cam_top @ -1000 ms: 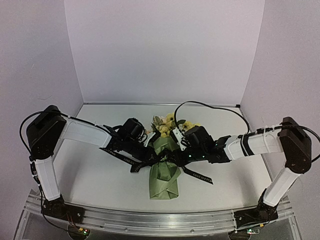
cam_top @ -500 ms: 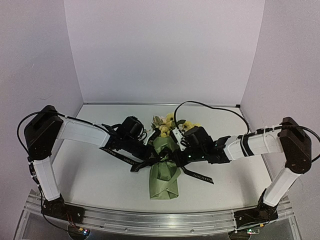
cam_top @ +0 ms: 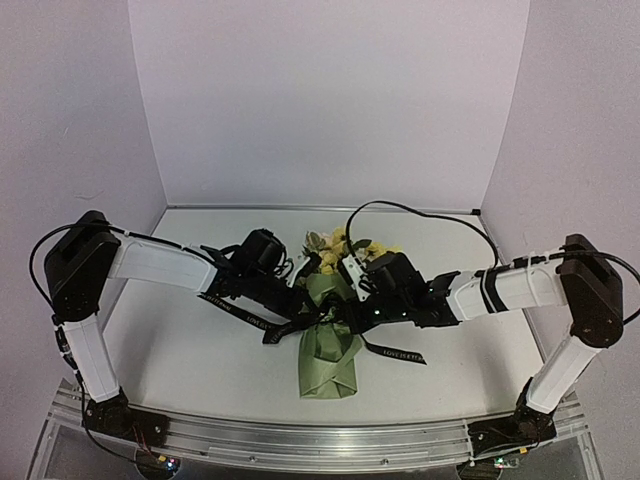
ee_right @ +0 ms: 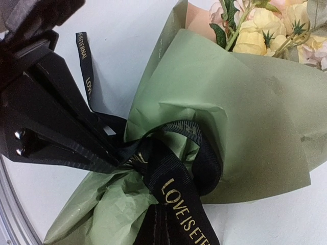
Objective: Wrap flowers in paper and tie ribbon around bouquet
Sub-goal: Cross the half-tied ribbon over the folded bouquet.
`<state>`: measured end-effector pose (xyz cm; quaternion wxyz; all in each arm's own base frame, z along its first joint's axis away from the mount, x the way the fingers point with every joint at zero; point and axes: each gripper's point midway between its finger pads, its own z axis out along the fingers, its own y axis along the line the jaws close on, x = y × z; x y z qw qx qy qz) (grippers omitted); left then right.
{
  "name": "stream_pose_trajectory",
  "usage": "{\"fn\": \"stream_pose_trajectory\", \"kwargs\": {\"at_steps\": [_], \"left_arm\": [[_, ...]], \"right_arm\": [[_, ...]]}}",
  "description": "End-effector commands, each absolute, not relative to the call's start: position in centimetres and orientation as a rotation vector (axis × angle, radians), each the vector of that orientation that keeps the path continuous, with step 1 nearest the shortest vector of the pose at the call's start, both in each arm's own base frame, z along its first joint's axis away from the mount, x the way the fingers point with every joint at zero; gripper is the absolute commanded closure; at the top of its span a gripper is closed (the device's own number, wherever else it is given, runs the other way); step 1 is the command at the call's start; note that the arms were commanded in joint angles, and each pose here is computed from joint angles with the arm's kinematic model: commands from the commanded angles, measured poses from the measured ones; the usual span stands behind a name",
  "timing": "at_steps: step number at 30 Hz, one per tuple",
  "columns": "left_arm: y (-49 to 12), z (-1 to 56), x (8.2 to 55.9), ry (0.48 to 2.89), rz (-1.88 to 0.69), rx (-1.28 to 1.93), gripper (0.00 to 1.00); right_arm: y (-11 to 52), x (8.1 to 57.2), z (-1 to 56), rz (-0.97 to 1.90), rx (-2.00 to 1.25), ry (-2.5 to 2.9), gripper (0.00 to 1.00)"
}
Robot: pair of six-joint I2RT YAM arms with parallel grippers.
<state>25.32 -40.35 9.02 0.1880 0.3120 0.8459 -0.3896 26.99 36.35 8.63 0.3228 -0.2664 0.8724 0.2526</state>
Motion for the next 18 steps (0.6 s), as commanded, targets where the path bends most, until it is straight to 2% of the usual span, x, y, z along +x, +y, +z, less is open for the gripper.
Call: {"fn": "stream_pose_trajectory", "kwargs": {"at_steps": [1, 18], "left_arm": [[-41.4, 13.5, 25.8, 2.236, -1.151, 0.891, 0.95], [-41.3, 14.6, 25.3, 2.194, -1.179, 0.901, 0.95]], "right_arm": [[37.7, 27.9, 11.4, 0.708, -0.668, 2.233, 1.00], [39.6, 29.8, 9.1, 0.736, -0.566, 2.258, 1.00]]}}
